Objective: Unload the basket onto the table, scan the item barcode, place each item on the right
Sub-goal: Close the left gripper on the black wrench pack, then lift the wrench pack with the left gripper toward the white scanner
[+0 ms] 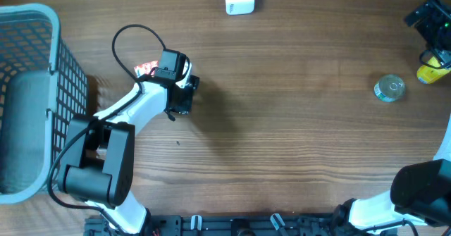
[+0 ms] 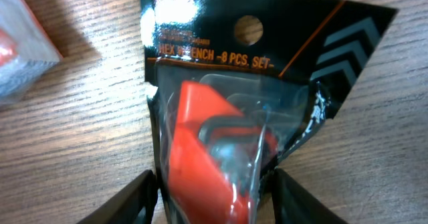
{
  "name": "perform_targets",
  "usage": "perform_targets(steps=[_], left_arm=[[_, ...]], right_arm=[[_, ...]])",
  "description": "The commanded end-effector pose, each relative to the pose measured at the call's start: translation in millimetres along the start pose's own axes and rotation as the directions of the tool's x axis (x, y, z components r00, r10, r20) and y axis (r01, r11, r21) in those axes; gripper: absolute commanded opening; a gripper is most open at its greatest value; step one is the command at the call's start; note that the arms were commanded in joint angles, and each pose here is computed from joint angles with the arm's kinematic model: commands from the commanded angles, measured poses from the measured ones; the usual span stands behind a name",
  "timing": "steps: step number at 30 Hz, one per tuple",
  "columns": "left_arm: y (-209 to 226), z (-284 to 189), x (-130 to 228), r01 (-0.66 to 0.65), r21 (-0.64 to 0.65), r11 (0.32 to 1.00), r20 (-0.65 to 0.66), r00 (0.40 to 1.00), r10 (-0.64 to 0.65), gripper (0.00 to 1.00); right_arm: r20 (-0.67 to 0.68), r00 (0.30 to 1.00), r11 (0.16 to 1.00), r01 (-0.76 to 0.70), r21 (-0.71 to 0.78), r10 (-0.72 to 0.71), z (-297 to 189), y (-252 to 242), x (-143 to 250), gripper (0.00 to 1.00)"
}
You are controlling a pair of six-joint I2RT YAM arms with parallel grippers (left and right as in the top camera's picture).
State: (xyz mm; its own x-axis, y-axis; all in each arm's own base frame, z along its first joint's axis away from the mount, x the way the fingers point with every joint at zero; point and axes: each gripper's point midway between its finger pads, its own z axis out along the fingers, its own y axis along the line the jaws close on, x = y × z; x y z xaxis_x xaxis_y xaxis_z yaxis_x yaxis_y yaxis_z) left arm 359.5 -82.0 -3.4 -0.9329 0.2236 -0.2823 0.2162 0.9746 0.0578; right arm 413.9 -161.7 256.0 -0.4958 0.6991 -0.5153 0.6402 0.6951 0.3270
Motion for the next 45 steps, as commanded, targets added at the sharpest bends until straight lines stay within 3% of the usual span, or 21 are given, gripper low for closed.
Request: perform_targets(steps=[1,4,7,11,14,21,23,26,30,32,33,36,39,44,45], left_arm=[[12,23,67,-0.041,-0.057,0.998,-0.234,0.972,0.026,0.28],[12,18,75,0.001,-0.069,0.998,-0.267,0.964,-0.020,0.15],[11,9,72,0.030,-0.070,0.997,-0.251,0.967,-0.047,0.08],[-1,-14,52,0.079,0.009,0.997,-0.162,0.984,-0.077,0.04],[-20,-39,39,0.100,0.129,0.987,-0.097,0.991,-0.088,0.04],[-59,-87,28,0.092,0.381,0.920,-0.028,0.996,-0.088,0.04],[-79,-103,25,0.081,0.501,0.862,-0.017,0.996,-0.083,0.04],[-116,-139,22,0.048,0.720,0.692,-0.002,0.998,-0.067,0.04],[-150,-190,18,-0.012,0.916,0.402,0.029,0.999,-0.039,0.04],[-162,-230,12,-0.115,0.977,0.180,0.121,0.992,-0.020,0.04],[-163,-242,9,-0.164,0.980,0.116,0.167,0.986,-0.017,0.04],[-164,-260,2,-0.296,0.955,0.029,0.297,0.955,-0.016,0.04],[-163,-287,-9,-0.544,0.836,-0.068,0.544,0.839,-0.022,0.04],[-163,-302,-22,-0.743,0.666,-0.060,0.743,0.669,-0.037,0.04],[-162,-307,-25,-0.797,0.601,-0.056,0.796,0.604,-0.042,0.04]], right_arm=[[-0.011,1.000,1.000,-0.002,-0.012,0.002,3,3,3,0.98],[-0.024,1.000,1.000,0.020,-0.014,-0.021,7,7,7,0.99],[-0.039,0.988,0.988,0.148,-0.054,-0.150,10,30,20,0.99],[-0.039,0.962,0.962,0.271,-0.019,-0.272,29,58,38,1.00],[-0.117,0.939,0.945,0.327,0.027,-0.322,67,66,66,1.00],[-0.256,0.912,0.937,0.345,0.058,-0.320,129,62,109,0.99],[-0.252,0.907,0.932,0.361,0.046,-0.338,131,68,111,1.00],[-0.243,0.903,0.927,0.373,0.032,-0.355,131,76,115,1.00],[-0.237,0.896,0.918,0.394,0.039,-0.375,131,81,119,1.00],[-0.247,0.892,0.915,0.401,0.041,-0.380,135,82,124,1.00],[-0.256,0.889,0.914,0.404,0.043,-0.380,138,81,126,1.00],[-0.275,0.883,0.912,0.407,0.050,-0.380,145,77,132,1.00],[-0.304,0.875,0.909,0.413,0.060,-0.377,155,72,140,1.00],[-0.303,0.862,0.897,0.439,0.046,-0.406,157,76,142,1.00],[-0.303,0.860,0.895,0.444,0.044,-0.411,156,77,143,1.00]])
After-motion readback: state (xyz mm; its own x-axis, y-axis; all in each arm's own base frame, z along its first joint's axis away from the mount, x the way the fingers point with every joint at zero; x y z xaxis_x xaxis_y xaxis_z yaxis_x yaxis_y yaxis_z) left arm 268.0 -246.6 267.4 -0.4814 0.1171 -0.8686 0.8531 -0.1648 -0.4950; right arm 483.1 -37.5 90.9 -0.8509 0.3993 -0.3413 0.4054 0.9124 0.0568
